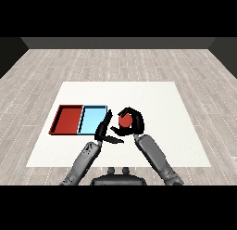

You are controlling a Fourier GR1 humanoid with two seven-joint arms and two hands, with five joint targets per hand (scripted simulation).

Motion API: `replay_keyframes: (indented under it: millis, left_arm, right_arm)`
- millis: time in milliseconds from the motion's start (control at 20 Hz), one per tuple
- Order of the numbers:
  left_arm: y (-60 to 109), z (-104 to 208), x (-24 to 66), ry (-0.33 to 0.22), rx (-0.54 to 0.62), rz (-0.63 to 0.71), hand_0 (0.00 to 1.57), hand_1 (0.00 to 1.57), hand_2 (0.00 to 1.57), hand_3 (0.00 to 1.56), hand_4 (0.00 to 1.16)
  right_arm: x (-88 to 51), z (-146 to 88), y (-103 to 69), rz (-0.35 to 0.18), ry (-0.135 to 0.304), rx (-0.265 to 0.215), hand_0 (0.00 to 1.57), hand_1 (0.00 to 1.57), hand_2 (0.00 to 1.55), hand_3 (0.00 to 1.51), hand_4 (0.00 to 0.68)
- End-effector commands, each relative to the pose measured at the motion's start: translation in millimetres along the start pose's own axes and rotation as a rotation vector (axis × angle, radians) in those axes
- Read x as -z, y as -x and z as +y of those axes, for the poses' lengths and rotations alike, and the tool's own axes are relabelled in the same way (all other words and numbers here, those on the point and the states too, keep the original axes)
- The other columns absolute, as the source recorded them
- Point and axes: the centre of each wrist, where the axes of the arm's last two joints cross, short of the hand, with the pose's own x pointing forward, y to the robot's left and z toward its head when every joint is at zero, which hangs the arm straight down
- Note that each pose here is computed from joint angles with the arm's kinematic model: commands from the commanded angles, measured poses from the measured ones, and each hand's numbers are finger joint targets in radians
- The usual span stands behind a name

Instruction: Pick the red can and put it in the red box

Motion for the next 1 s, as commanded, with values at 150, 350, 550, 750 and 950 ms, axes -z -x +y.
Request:
replay_keyframes:
  millis: [150, 350, 550, 750, 950]
  left_arm:
    - [5.7, -19.5, -0.4, 0.01, -0.032, 0.014, 0.0, 0.0, 0.0, 0.0, 0.0]
    - [-3.9, -22.5, 32.1, 0.021, -0.049, -0.002, 0.0, 0.0, 0.0, 0.0, 0.0]
    - [2.4, -39.8, -4.4, 0.036, -0.067, 0.014, 0.0, 0.0, 0.0, 0.0, 0.0]
    - [1.5, -25.8, 17.5, 0.041, -0.089, 0.013, 0.0, 0.0, 0.0, 0.0, 0.0]
    - [6.3, -22.9, 16.8, 0.058, -0.07, 0.013, 0.0, 0.0, 0.0, 0.0, 0.0]
  right_arm:
    - [-4.4, 25.5, 0.8, 0.009, -0.013, 0.034, 1.44, 1.44, 1.43, 1.4, 0.658]
    - [-3.3, 10.8, -11.7, -0.014, -0.011, 0.088, 1.5, 1.5, 1.44, 1.4, 0.64]
    - [-15.1, 13.2, -1.9, -0.017, -0.02, 0.107, 1.51, 1.51, 1.45, 1.42, 0.652]
    - [4.1, 32.3, 9.9, 0.02, -0.018, 0.083, 1.53, 1.53, 1.46, 1.42, 0.658]
    - [-7.1, 36.7, 12.1, 0.009, -0.02, 0.079, 1.52, 1.52, 1.46, 1.4, 0.646]
